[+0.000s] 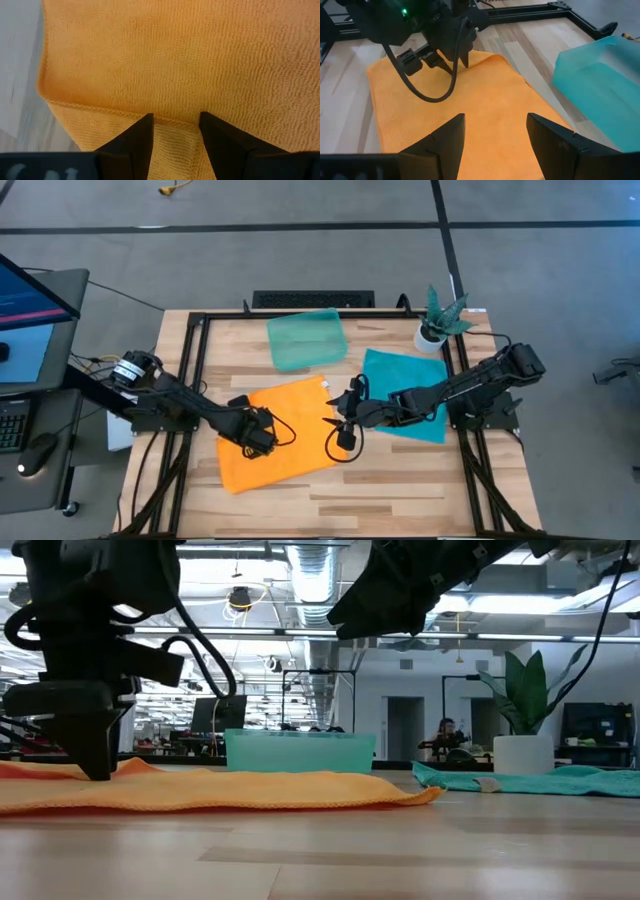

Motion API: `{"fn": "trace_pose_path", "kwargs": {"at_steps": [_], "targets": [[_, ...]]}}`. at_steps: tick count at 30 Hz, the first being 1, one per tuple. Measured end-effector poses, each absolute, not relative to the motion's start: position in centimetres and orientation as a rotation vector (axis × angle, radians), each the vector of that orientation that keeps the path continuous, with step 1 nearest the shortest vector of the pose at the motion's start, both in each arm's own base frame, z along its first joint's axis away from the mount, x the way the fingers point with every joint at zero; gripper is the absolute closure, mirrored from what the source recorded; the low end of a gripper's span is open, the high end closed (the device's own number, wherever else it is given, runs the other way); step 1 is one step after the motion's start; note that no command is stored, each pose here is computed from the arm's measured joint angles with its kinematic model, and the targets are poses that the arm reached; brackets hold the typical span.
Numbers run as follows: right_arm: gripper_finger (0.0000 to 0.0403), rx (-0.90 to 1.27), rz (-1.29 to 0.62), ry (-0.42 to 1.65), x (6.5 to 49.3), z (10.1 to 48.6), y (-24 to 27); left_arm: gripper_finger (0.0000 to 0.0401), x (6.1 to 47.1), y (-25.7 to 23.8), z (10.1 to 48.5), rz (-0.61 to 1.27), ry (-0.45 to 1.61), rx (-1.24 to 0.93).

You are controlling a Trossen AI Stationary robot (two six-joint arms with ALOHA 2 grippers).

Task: Roll microfiber towels into tight, uniform cylinder then place into a basket
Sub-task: Roll the yellow microfiber towel

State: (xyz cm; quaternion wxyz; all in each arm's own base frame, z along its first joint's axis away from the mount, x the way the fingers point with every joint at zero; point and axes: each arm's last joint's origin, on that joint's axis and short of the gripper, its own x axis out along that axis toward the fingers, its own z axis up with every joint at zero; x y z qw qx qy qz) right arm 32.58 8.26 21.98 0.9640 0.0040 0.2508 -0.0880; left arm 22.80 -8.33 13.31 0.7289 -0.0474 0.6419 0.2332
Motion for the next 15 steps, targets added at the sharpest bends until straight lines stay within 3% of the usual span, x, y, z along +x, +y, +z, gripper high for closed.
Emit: {"fn": "trace_pose_path", "kwargs": {"at_steps": [10, 15], "targets": [[0.0165, 0.008, -0.178, 0.508, 32.6, 22.0, 8.3, 0.0245, 23.5, -8.8, 14.4, 0.482, 1.417, -0.071], [0.0165, 0.008, -0.178, 0.508, 32.6, 22.0, 8.3, 0.0272, 22.9, -8.7, 14.5, 0.537, 1.441, -0.049]]}}
